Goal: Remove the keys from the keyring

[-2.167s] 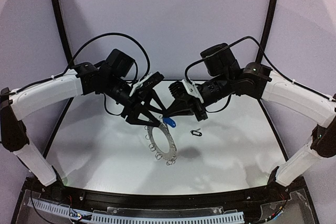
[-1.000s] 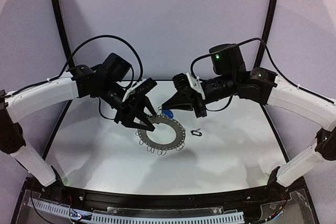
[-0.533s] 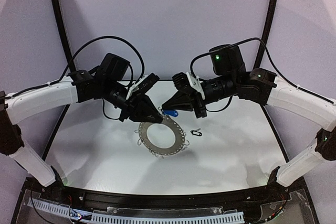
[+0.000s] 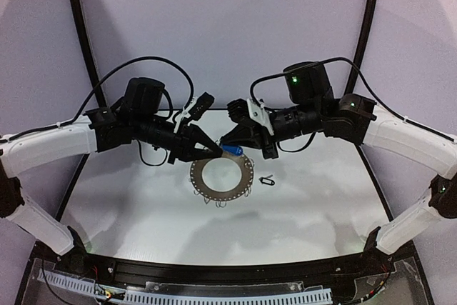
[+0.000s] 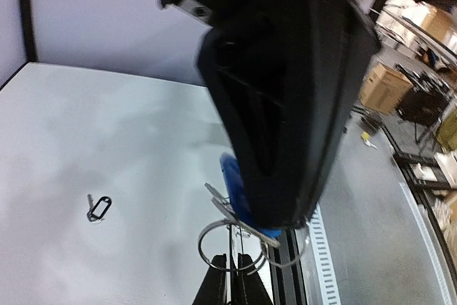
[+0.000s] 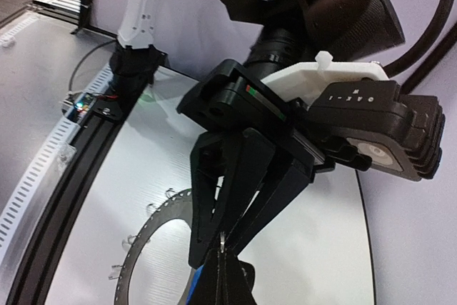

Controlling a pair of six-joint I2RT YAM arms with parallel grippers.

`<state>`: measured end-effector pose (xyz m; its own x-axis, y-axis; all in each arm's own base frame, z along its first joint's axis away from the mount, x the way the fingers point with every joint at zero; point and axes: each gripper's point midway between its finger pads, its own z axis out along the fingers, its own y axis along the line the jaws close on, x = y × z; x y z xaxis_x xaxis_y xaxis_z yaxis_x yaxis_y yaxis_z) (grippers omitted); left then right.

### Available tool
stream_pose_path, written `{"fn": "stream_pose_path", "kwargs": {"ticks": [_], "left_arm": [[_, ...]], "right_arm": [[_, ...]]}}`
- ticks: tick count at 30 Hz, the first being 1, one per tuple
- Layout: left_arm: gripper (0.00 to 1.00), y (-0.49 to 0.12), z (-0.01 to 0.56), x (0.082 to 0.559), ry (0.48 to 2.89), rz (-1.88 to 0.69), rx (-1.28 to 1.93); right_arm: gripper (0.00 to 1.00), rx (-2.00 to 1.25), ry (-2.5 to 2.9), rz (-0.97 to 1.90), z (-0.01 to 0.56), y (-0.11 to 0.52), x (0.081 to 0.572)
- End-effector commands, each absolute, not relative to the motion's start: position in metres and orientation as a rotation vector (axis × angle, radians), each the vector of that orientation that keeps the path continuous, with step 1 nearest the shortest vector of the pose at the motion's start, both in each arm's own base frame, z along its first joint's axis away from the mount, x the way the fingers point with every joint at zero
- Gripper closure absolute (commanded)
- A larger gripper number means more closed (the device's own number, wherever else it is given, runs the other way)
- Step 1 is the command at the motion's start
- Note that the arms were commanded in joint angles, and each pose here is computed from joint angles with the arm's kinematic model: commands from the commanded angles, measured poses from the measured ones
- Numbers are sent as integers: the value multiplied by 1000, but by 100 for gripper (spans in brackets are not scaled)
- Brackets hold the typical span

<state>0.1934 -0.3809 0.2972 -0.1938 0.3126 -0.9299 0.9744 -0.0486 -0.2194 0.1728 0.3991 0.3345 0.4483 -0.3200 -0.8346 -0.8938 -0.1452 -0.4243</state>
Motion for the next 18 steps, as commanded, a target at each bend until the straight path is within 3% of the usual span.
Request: {"fn": "stream_pose_path", "kwargs": {"ticks": [1,18], "left_arm": [[99,-380,330,222,1573,-1175,1173],[99,-374,341,222,1585,-1213,1075]], "right_arm": [[100,-1674,1128,657,325,401,168],[100,-1408,1316,273,280,397,227]]}}
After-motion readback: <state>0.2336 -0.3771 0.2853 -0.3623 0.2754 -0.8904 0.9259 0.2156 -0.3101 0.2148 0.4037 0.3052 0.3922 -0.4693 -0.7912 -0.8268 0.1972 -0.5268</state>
